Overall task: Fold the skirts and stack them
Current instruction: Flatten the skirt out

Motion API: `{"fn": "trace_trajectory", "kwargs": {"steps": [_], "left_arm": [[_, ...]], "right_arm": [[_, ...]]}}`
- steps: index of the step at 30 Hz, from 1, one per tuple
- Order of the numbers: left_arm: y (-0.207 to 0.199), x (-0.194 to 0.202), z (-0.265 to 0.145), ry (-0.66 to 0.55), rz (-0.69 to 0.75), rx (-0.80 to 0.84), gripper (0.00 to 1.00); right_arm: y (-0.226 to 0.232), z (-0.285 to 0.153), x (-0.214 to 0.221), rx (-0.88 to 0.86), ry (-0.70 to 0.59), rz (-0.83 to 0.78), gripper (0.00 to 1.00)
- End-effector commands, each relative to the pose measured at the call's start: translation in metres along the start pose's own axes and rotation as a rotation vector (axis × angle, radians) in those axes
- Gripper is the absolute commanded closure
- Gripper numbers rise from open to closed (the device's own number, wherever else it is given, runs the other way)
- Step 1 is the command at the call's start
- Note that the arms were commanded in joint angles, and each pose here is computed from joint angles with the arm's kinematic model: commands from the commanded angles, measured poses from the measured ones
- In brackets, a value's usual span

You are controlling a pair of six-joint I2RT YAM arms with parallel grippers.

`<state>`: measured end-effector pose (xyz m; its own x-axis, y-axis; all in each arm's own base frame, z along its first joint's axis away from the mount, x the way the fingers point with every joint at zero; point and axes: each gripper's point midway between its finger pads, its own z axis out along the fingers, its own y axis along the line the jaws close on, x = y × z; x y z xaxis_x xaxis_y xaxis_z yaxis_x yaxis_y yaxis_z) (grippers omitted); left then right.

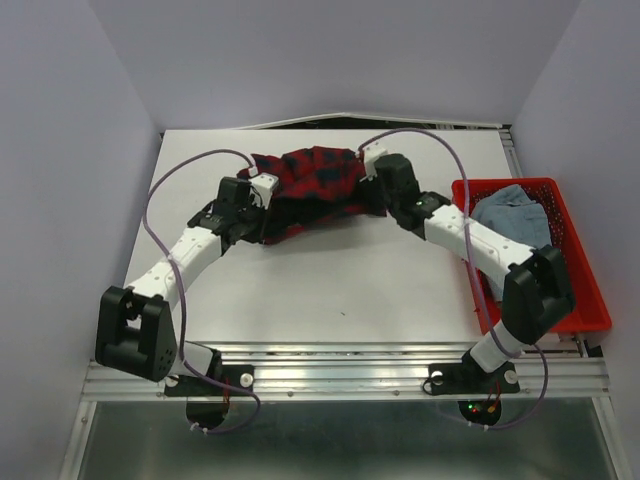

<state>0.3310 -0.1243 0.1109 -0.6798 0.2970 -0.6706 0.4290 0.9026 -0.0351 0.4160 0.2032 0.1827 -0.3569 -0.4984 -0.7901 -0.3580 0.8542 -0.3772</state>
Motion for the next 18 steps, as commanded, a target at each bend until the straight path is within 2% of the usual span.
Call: {"fn": "trace_trajectory", "kwargs": {"steps": [1,5,8,10,13,18], "left_arm": [[0.057,-0.049,-0.051,-0.172,-0.011,-0.273,1.00],[0.094,-0.100,-0.125,-0.406,-0.065,-0.480,1.00],[0.097,-0.124,-0.171,-0.555,-0.073,-0.540,1.00],[0.095,-0.133,-0.196,-0.608,-0.070,-0.550,1.00],[0.092,-0.136,-0.219,-0.623,-0.062,-0.554,1.00],[0.080,-0.132,-0.236,-0.647,-0.011,-0.515,1.00]], "right_arm": [[-0.103,-0.029,-0.057,0.182,-0.128,0.223,0.99],[-0.161,-0.058,-0.081,0.267,-0.210,0.378,0.99],[-0.185,-0.078,-0.095,0.281,-0.255,0.470,0.99],[-0.186,-0.087,-0.099,0.248,-0.260,0.532,0.99],[-0.195,-0.107,-0.110,0.202,-0.296,0.581,0.99],[-0.190,-0.116,-0.111,0.154,-0.312,0.586,0.99]]}}
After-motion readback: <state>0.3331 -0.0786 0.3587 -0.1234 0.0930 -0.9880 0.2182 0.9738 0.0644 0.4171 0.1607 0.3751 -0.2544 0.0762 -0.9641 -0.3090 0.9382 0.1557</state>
